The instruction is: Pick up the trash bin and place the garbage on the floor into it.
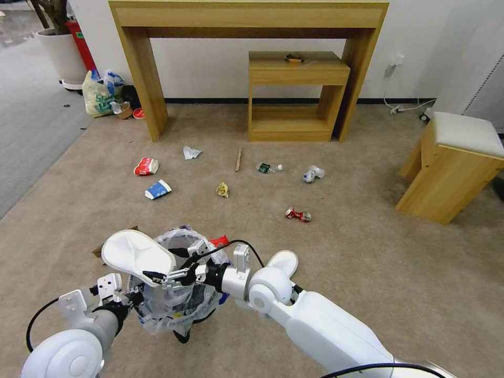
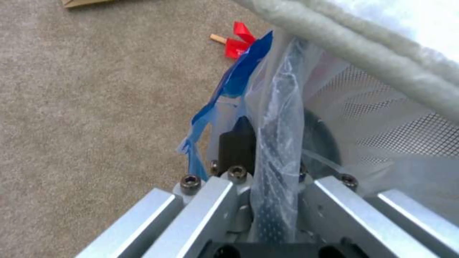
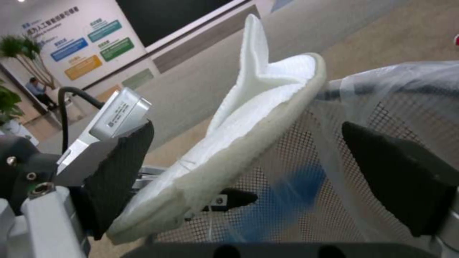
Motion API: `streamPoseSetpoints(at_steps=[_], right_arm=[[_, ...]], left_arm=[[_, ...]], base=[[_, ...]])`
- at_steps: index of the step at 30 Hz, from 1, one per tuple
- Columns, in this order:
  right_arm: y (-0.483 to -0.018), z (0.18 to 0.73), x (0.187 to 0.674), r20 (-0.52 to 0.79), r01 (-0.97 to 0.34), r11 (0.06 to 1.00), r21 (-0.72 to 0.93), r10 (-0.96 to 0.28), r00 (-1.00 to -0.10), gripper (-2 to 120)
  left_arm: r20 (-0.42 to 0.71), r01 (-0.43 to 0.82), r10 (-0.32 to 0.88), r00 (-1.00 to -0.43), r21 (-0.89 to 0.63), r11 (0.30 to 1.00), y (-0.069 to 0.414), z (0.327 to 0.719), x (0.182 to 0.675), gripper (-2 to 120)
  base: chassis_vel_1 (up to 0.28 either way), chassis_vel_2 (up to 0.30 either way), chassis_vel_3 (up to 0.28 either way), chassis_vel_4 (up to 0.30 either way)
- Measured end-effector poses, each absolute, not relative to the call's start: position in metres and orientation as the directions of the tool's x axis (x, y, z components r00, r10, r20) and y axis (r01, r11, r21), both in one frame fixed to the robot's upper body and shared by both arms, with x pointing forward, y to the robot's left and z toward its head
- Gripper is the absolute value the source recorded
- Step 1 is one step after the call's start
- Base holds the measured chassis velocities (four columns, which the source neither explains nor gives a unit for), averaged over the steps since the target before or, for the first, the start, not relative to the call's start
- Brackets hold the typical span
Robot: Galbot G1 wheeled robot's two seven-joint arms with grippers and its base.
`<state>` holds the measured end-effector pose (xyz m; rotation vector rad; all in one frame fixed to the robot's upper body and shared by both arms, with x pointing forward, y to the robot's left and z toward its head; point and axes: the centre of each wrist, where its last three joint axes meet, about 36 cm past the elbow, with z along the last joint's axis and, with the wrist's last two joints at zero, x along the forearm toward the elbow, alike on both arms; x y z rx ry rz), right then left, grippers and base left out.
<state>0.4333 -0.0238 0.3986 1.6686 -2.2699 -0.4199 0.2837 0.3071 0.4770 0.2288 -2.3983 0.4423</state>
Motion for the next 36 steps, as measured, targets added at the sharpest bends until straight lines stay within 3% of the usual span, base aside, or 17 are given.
streamPoseSetpoints(at_steps=[5, 9, 21, 36], right_arm=[[-0.024, 0.397, 0.433, 0.07, -0.866, 0.295, 0.403, -0.954, -0.292, 97], [-0.025, 0.395, 0.432, 0.087, -0.858, 0.313, 0.406, -0.948, -0.305, 84], [-0.022, 0.388, 0.43, 0.109, -0.855, 0.326, 0.403, -0.945, -0.309, 79], [-0.021, 0.385, 0.429, 0.122, -0.849, 0.343, 0.402, -0.939, -0.321, 25]], left_arm=[[0.656, -0.274, -0.043, -0.753, -0.253, 0.928, 0.306, 0.476, 0.283, 0], [0.651, -0.277, -0.049, -0.757, -0.252, 0.927, 0.307, 0.478, 0.284, 0], [0.633, -0.276, -0.058, -0.772, -0.252, 0.927, 0.312, 0.485, 0.286, 0], [0.635, -0.274, -0.053, -0.771, -0.254, 0.928, 0.31, 0.483, 0.287, 0]], base=[[0.0, 0.0, 0.0, 0.0], [0.0, 0.0, 0.0, 0.0], [0.0, 0.0, 0.0, 0.0], [0.0, 0.0, 0.0, 0.0]])
